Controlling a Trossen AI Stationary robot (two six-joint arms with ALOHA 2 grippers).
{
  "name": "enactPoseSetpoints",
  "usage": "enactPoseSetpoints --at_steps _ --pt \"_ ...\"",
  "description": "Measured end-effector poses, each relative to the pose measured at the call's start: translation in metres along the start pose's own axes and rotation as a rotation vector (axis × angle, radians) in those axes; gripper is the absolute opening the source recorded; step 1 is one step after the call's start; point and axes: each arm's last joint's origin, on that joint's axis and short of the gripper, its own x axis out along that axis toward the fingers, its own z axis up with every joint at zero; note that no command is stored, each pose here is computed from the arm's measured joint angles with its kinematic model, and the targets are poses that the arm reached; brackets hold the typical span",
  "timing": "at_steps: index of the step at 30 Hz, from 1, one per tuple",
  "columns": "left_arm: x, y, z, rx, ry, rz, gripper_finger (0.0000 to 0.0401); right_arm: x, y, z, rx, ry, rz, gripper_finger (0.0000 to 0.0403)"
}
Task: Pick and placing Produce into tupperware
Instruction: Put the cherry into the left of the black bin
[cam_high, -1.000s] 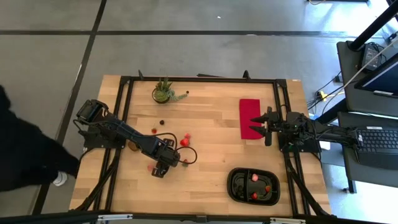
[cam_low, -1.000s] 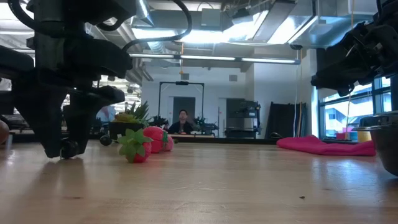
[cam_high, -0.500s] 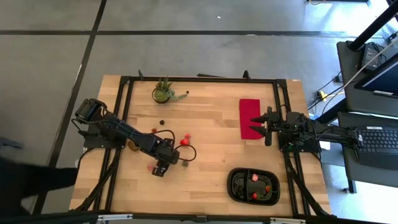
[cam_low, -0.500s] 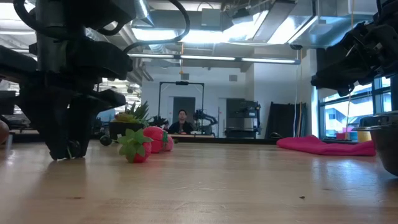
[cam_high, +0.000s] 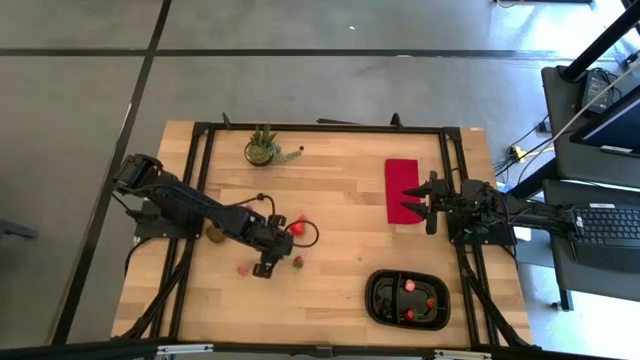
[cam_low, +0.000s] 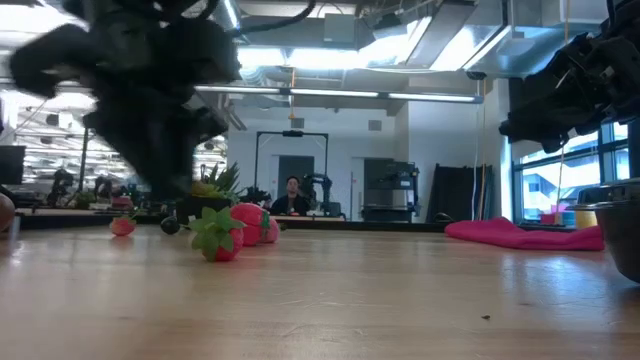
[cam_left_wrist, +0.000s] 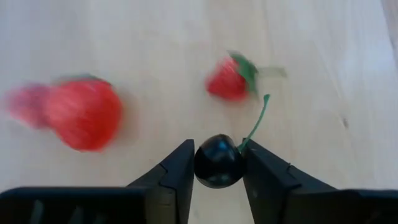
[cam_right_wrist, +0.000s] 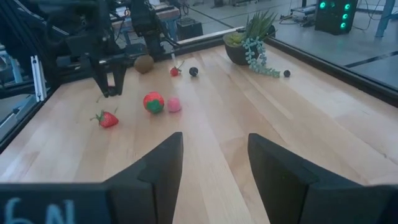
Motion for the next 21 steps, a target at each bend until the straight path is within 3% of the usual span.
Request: enactPoseSetpoints --at_steps 6,12,15,21 --pt "-0.013 0.015 0.037 -0.074 -0.222 0.069 0.0115 0.0 0.0 0.0 0.003 -0.001 0.0 0.0184" --pt "-0.029 0.025 0.075 -0.124 -0.543 0.051 0.0104 0.0 0.0 0.0 0.003 0.0 0.0 0.0184" --pt "-0.028 0.025 0.089 -0.087 -0.639 0.014 0.0112 0.0 0.0 0.0 0.003 0.0 0.0 0.0184" --pt "0.002 0.02 0.118 0.0 -0.714 -0.037 0.0108 0.0 0.0 0.0 0.007 0.002 0.0 0.0184"
